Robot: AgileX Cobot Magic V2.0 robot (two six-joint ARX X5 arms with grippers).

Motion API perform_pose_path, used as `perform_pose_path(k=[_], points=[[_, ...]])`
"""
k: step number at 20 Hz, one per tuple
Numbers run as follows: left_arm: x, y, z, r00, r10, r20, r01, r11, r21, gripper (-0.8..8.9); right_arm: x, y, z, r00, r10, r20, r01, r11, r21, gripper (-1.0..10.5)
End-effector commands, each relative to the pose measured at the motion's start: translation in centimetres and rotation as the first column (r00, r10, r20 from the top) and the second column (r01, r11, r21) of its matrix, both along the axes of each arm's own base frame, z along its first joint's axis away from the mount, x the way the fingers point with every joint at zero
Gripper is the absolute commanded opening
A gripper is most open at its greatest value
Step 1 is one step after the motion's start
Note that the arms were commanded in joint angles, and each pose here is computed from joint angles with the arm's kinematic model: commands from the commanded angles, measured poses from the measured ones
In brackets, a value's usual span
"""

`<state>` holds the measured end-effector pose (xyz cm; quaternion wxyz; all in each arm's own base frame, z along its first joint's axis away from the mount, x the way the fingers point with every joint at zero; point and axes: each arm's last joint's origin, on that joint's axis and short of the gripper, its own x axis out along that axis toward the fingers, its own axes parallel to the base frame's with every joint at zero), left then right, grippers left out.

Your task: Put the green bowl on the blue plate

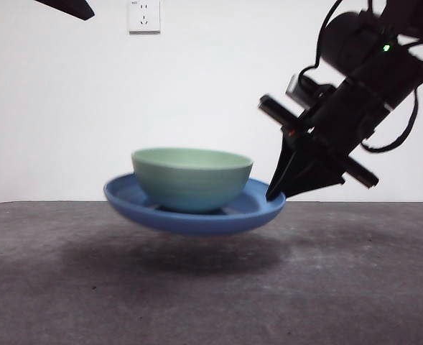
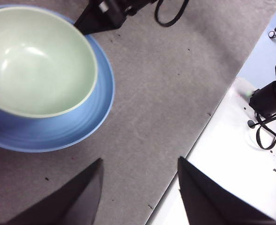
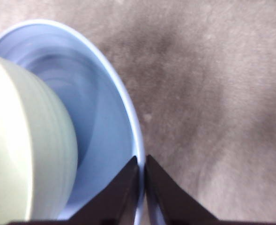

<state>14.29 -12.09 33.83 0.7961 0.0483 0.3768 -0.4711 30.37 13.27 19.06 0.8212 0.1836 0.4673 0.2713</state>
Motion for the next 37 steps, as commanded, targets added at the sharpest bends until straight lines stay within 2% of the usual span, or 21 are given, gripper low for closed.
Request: perform_pose_path(k=[1, 6, 17, 20, 24, 26, 29, 32, 34, 37], points=[[0.0, -0.2, 0.2, 1.0, -0.02, 0.012, 0.02, 1.0, 0.0, 2.53, 0.6, 0.8, -1.1, 0.999, -0.015, -0.03, 0.015, 1.0, 0.013, 0.1], [-0.1, -0.1, 0.1, 1.0, -0.02, 0.0, 0.02, 1.0, 0.009, 2.53, 1.0, 1.0, -2.7, 0.997, -0.045, -0.055, 0.043, 0.999, -0.027, 0.1], [-0.1, -0.1, 0.1, 1.0, -0.02, -0.003, 0.02, 1.0, 0.01, 2.53, 0.9, 0.9, -3.2, 0.995, -0.05, -0.081, 0.047, 0.998, -0.046, 0.1], [-0.1, -0.1, 0.1, 1.0, -0.02, -0.002, 0.02, 1.0, 0.01, 2.53, 0.9, 1.0, -3.2, 0.995, -0.05, -0.082, 0.047, 0.998, -0.046, 1.1], [-0.1, -0.1, 0.1, 1.0, -0.02, -0.003, 0.02, 1.0, 0.01, 2.53, 0.9, 0.9, -3.2, 0.995, -0.053, -0.083, 0.049, 0.998, -0.045, 1.5], [-0.1, -0.1, 0.1, 1.0, -0.02, -0.002, 0.02, 1.0, 0.01, 2.53, 0.9, 0.8, -3.0, 0.995, -0.064, -0.083, 0.059, 0.997, -0.053, 2.4], [-0.1, -0.1, 0.1, 1.0, -0.02, -0.002, 0.02, 1.0, 0.01, 2.53, 0.5, 0.1, -2.0, 0.992, -0.096, -0.08, 0.089, 0.992, -0.084, 2.6], [-0.1, -0.1, 0.1, 1.0, -0.02, -0.002, 0.02, 1.0, 0.01, 2.53, -0.5, -0.7, 0.4, 0.995, -0.086, -0.041, 0.082, 0.993, -0.087, 2.6], [-0.1, -0.1, 0.1, 1.0, -0.02, -0.002, 0.02, 1.0, 0.01, 2.53, -1.6, -1.2, 2.7, 0.998, -0.056, 0.017, 0.057, 0.994, -0.089, 2.6], [-0.1, -0.1, 0.1, 1.0, -0.02, -0.002, 0.02, 1.0, 0.01, 2.53, -4.4, -1.8, 6.2, 0.994, 0.04, 0.102, -0.03, 0.995, -0.095, 2.6]])
